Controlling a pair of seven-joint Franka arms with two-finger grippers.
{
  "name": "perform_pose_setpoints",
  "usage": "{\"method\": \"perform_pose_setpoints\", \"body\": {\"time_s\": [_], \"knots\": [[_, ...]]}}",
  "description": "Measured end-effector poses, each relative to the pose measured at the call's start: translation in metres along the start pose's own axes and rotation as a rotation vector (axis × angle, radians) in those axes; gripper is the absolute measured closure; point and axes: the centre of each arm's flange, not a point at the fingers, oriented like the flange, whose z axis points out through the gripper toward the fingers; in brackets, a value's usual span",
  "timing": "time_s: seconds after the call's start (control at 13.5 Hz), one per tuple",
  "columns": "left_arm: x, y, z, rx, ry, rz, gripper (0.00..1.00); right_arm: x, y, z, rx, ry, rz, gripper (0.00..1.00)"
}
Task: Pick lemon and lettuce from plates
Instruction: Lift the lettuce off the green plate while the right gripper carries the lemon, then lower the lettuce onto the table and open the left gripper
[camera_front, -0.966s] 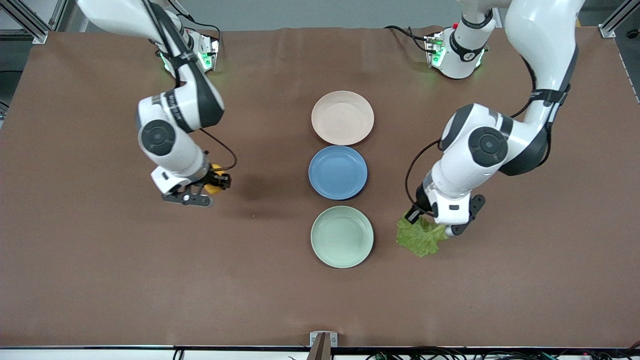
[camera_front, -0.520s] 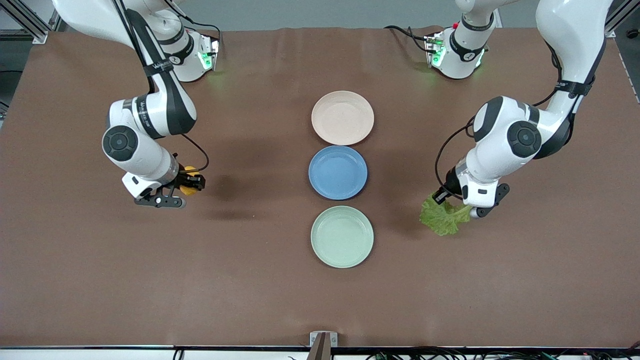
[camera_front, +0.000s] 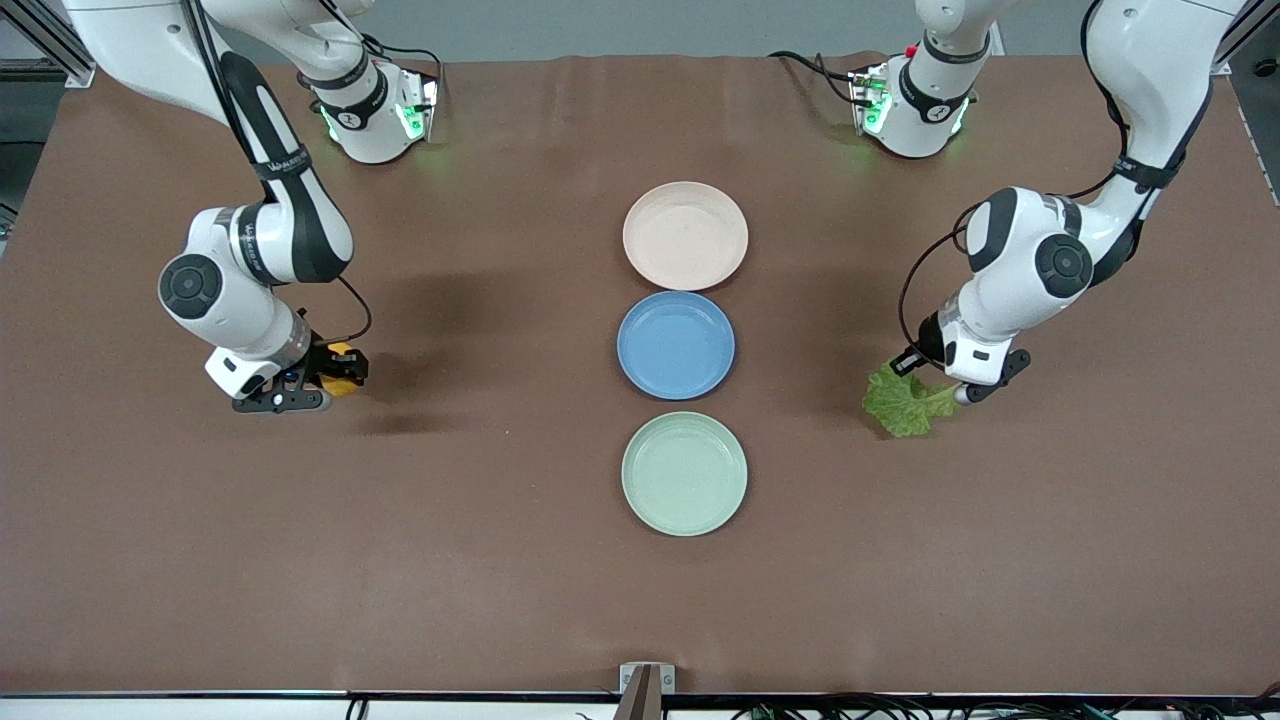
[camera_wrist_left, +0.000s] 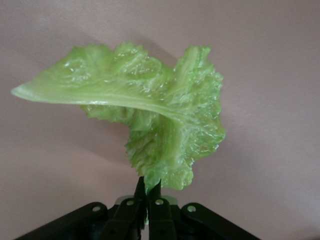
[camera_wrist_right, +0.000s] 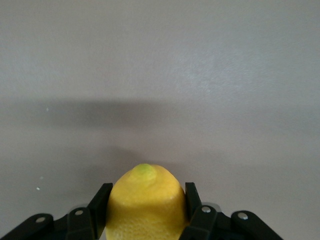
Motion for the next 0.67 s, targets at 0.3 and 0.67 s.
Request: {"method": "perform_pose_setpoints", "body": {"time_s": [0.3, 0.67], "knots": [[0.01, -0.024, 0.008, 0.02, 0.001, 0.065, 0.96, -0.005, 0.012, 0.035, 0.082, -0.027, -0.049, 0.37], [0.018, -0.032, 0.017, 0.024, 0.005, 0.094, 0.83, -0.007, 0.016, 0.048, 0.09, -0.037, -0.05, 0.37]]}}
